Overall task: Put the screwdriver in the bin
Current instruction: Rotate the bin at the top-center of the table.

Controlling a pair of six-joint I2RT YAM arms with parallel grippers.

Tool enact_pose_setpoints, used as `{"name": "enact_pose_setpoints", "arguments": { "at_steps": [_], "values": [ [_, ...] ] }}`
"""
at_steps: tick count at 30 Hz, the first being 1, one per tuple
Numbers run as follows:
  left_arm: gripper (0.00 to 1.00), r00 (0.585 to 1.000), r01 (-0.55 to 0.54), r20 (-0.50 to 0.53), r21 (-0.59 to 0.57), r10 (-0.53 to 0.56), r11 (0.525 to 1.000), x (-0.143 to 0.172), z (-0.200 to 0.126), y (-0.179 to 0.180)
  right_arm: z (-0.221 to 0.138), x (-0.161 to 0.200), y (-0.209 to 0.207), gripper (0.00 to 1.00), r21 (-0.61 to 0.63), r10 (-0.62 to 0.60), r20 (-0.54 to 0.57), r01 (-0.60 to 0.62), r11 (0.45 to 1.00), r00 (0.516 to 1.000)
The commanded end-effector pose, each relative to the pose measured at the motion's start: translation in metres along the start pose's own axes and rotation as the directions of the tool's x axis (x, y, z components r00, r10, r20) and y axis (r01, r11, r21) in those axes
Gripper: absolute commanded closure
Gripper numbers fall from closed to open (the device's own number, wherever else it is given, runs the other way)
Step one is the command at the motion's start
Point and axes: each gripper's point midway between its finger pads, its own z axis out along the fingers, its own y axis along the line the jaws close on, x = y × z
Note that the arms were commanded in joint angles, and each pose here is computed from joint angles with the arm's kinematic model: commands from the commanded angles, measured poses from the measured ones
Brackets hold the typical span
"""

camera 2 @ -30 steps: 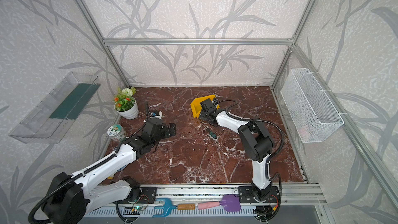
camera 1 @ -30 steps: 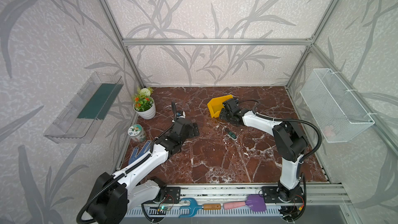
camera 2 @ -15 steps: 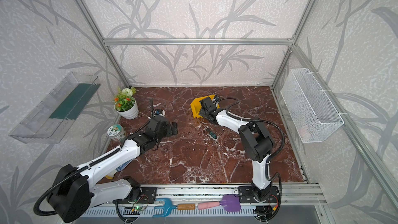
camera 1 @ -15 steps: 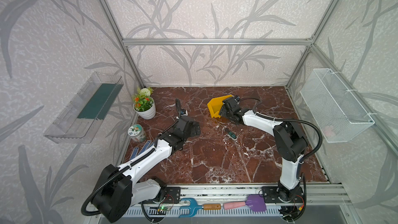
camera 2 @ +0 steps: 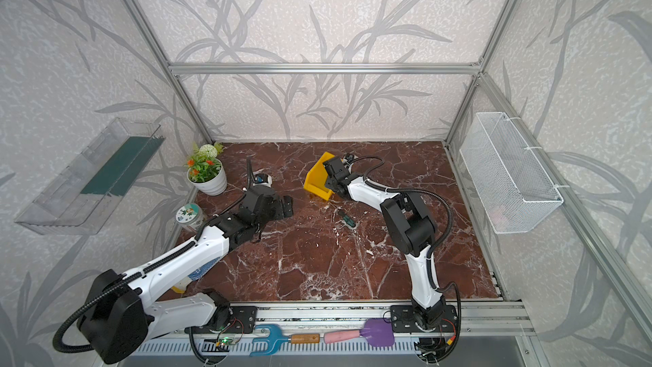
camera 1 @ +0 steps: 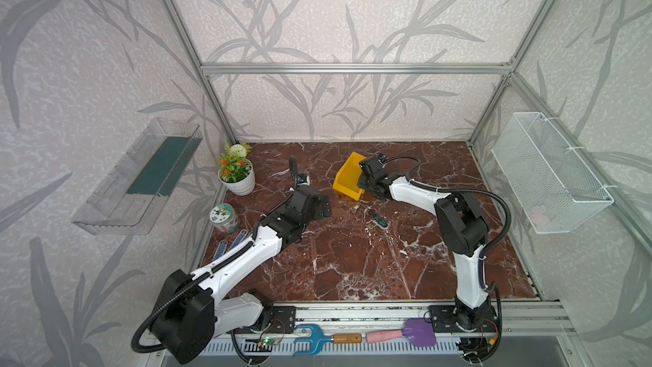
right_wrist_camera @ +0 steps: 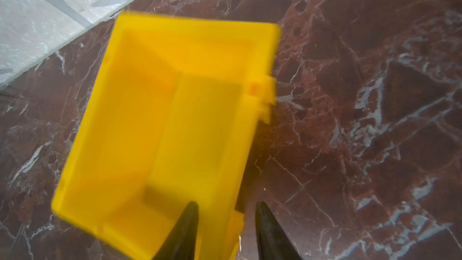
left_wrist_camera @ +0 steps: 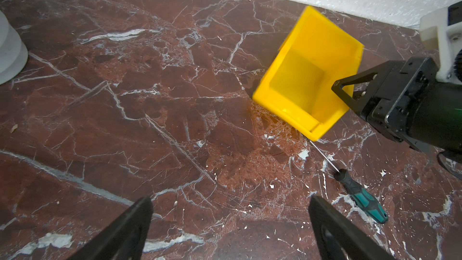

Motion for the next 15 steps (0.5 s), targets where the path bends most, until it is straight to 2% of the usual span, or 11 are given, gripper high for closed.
{"name": "enact_pose_setpoints", "arguments": {
  "at_steps": [1, 4, 7, 12, 15],
  "values": [
    [0.01, 1.0, 0.01, 0.024, -0.024, -0.009, 1.0, 0.0, -0.007, 0.008, -0.002, 0.003, -0.005, 0.66, 0.015, -0.117, -0.019, 0.117, 0.993, 0.993],
    [0.01, 1.0, 0.015, 0.014, -0.028, -0.014, 0.999, 0.003, -0.009, 0.01, -0.004, 0.0, 0.007, 0.68, -0.028, -0.22, -0.034, 0.219, 0.975, 0.975],
    [0.01, 1.0, 0.015, 0.008, -0.04, -0.015, 0.999, 0.008, -0.011, 0.015, -0.004, 0.004, 0.02, 0.77, -0.087, -0.29, -0.069, 0.284, 0.955, 0.954],
    [0.01, 1.0, 0.026, 0.007, -0.047, -0.026, 0.999, 0.015, -0.016, 0.022, -0.004, 0.017, 0.039, 0.81, -0.161, -0.396, -0.106, 0.378, 0.912, 0.912],
    [0.01, 0.999, 0.036, -0.001, -0.037, -0.036, 0.999, 0.019, -0.019, 0.024, -0.008, 0.023, 0.039, 0.8, -0.162, -0.452, -0.118, 0.432, 0.887, 0.884]
  ]
}}
